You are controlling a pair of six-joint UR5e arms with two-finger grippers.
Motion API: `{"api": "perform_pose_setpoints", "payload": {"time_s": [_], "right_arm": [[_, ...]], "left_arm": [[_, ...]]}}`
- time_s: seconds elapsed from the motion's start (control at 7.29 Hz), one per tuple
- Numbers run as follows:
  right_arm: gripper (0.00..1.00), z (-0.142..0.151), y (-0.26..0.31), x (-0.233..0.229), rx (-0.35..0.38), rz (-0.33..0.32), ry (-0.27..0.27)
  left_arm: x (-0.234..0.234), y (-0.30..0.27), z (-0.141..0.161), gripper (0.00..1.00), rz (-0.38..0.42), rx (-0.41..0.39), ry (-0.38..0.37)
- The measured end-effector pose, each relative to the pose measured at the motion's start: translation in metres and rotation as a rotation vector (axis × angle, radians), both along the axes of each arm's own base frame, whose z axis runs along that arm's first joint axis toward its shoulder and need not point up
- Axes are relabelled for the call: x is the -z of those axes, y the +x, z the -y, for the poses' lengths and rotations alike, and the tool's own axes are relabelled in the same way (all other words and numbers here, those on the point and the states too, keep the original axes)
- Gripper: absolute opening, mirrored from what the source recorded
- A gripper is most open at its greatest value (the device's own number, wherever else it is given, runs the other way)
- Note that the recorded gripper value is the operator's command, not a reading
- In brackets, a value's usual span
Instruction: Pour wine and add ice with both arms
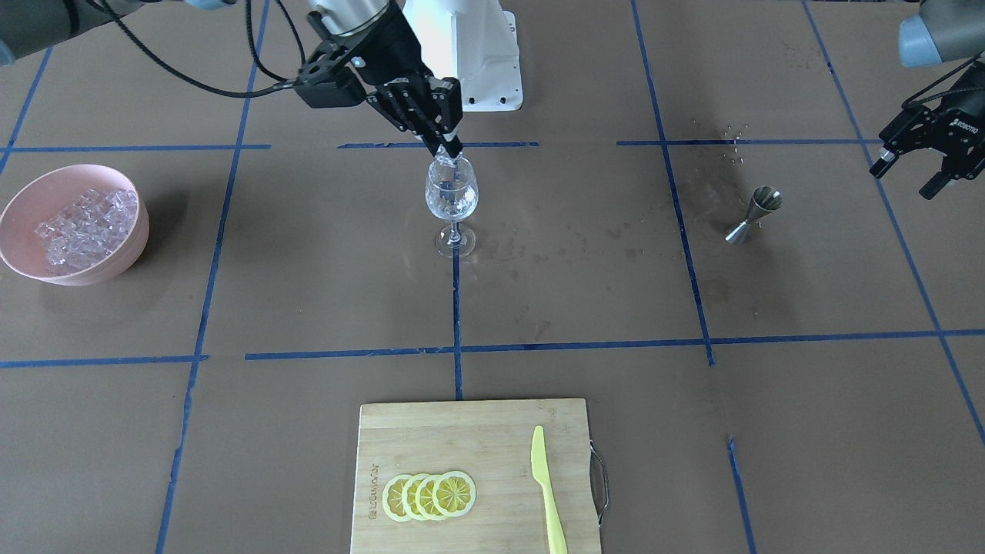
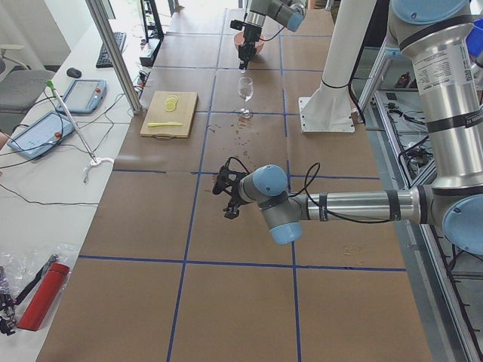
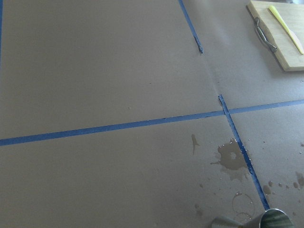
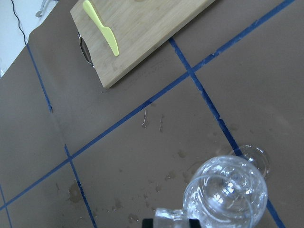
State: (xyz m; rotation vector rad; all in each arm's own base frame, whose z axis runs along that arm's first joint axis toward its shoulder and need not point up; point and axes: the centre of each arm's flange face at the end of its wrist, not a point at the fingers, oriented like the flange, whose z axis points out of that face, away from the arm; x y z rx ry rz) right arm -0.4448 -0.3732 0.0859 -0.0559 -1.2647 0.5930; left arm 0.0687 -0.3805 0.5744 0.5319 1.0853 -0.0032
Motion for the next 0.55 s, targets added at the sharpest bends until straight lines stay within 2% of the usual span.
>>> {"api": "perform_pose_setpoints", "payload": {"time_s": [0.55], "right_arm": [[0.0, -0.0112, -0.0137, -0.005, 0.004, -0.016, -0.01]], "left_arm": [[-0.0005, -0.0013, -0.0032, 1.0, 0.001, 0.0, -0.001]]}}
